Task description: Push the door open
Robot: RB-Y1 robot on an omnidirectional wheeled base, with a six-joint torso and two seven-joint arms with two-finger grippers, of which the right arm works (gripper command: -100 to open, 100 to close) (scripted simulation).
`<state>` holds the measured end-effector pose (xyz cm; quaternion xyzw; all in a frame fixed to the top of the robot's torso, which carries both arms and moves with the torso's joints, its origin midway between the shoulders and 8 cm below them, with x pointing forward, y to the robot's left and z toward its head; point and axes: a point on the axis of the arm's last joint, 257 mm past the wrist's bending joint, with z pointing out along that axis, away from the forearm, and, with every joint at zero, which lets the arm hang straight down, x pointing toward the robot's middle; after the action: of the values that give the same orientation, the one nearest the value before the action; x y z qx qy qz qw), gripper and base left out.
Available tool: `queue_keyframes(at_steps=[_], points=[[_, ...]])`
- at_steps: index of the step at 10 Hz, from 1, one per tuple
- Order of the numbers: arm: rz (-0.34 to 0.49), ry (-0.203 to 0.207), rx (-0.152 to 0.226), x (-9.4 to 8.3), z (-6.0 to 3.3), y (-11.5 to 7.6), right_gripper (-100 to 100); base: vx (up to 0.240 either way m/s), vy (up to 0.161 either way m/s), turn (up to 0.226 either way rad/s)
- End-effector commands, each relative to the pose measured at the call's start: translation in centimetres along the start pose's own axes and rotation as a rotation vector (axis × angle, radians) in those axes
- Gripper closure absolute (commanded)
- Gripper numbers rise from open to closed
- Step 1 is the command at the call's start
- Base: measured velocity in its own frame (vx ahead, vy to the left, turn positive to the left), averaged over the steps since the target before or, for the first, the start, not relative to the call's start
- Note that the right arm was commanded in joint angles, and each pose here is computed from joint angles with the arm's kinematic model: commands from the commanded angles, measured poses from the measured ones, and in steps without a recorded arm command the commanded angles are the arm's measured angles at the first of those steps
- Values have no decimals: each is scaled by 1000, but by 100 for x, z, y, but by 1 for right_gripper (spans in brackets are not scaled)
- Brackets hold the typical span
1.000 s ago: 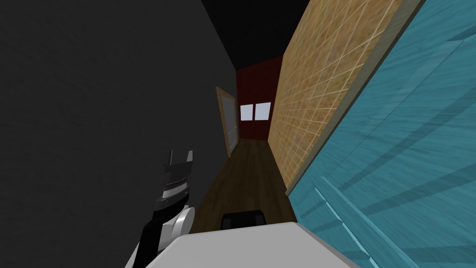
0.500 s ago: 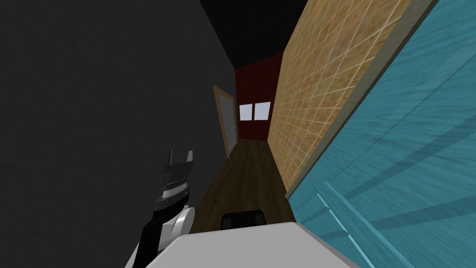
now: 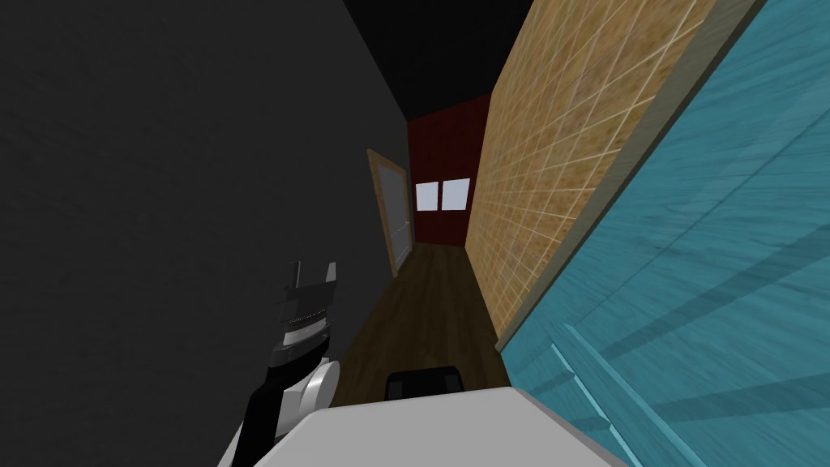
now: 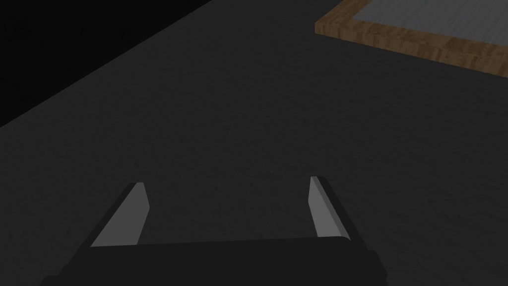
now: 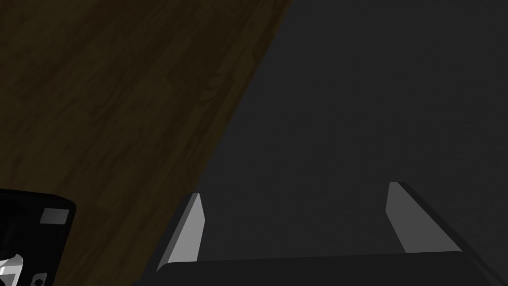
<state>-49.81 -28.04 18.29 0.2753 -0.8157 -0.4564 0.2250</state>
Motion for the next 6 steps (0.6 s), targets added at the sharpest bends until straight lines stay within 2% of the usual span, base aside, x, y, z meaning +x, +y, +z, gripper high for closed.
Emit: queue_keyframes(at_steps=[1, 4, 6], points=[[-31, -48, 33, -53, 164, -135, -100, 76, -80, -6], [-124, -179, 113, -235, 548, -592, -100, 72, -118, -11], [-156, -222, 137, -306, 661, -741, -100, 52, -111, -7]])
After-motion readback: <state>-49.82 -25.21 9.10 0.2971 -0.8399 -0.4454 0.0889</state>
